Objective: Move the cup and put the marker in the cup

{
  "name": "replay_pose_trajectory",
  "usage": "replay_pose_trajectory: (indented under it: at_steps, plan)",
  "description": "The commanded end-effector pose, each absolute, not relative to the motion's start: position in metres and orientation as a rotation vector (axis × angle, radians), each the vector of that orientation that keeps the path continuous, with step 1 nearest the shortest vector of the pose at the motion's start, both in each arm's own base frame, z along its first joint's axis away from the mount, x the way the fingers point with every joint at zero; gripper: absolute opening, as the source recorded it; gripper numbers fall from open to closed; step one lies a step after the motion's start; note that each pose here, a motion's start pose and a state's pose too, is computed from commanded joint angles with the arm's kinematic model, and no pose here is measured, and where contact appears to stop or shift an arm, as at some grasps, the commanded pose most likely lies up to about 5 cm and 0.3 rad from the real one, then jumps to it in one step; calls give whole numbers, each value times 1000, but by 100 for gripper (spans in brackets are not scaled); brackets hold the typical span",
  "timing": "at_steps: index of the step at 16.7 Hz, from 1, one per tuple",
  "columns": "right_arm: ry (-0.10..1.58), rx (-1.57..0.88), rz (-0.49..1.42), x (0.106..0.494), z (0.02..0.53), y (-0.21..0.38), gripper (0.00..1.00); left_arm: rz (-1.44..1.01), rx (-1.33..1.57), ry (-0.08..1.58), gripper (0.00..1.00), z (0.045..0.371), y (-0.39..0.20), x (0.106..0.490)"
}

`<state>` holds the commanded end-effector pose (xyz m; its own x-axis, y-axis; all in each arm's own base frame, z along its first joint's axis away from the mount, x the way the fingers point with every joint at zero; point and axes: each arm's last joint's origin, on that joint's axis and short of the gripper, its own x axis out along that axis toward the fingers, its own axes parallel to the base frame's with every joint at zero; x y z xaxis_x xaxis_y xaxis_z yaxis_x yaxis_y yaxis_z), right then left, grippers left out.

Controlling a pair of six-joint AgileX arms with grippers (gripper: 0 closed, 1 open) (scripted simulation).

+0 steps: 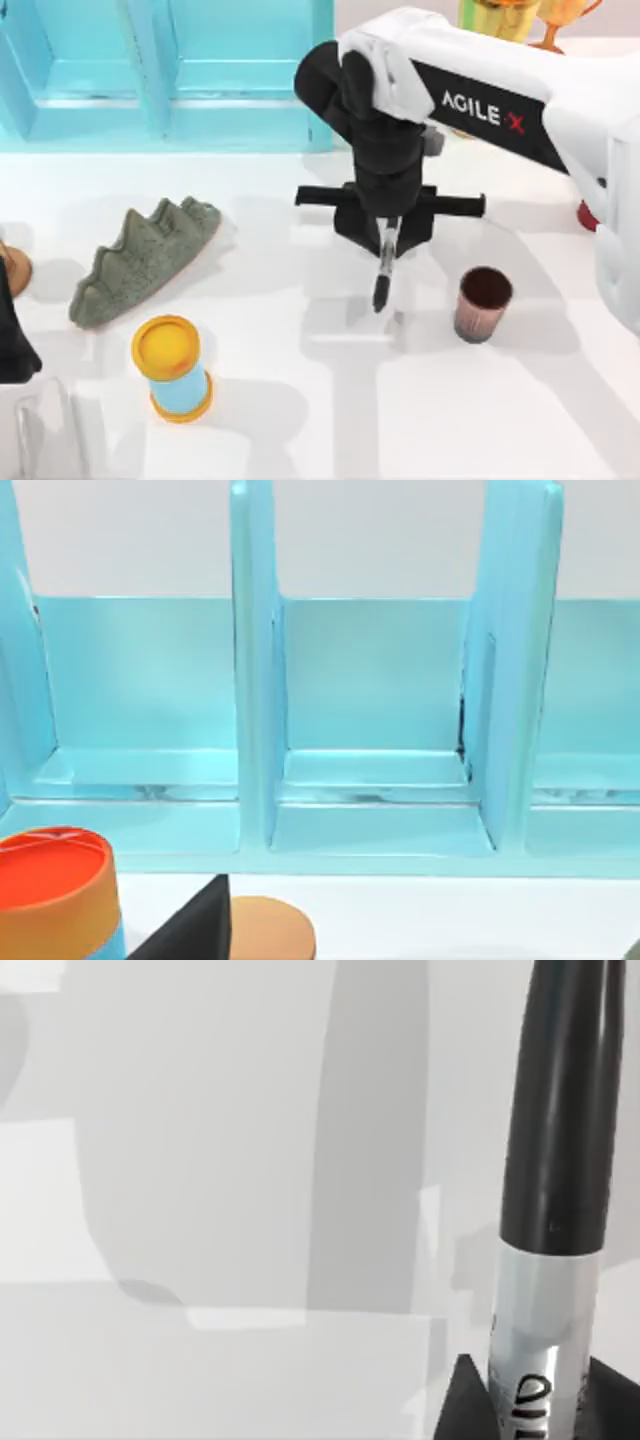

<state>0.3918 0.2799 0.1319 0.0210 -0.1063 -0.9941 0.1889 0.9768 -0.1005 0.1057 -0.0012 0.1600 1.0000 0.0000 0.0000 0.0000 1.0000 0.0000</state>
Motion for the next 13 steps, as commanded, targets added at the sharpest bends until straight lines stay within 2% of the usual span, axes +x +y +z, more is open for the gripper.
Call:
replay_pose_trajectory:
  at_steps: [13]
  plan:
    - [1528,67,-225,336,191,283,0,0,0,0,100,160,-1,106]
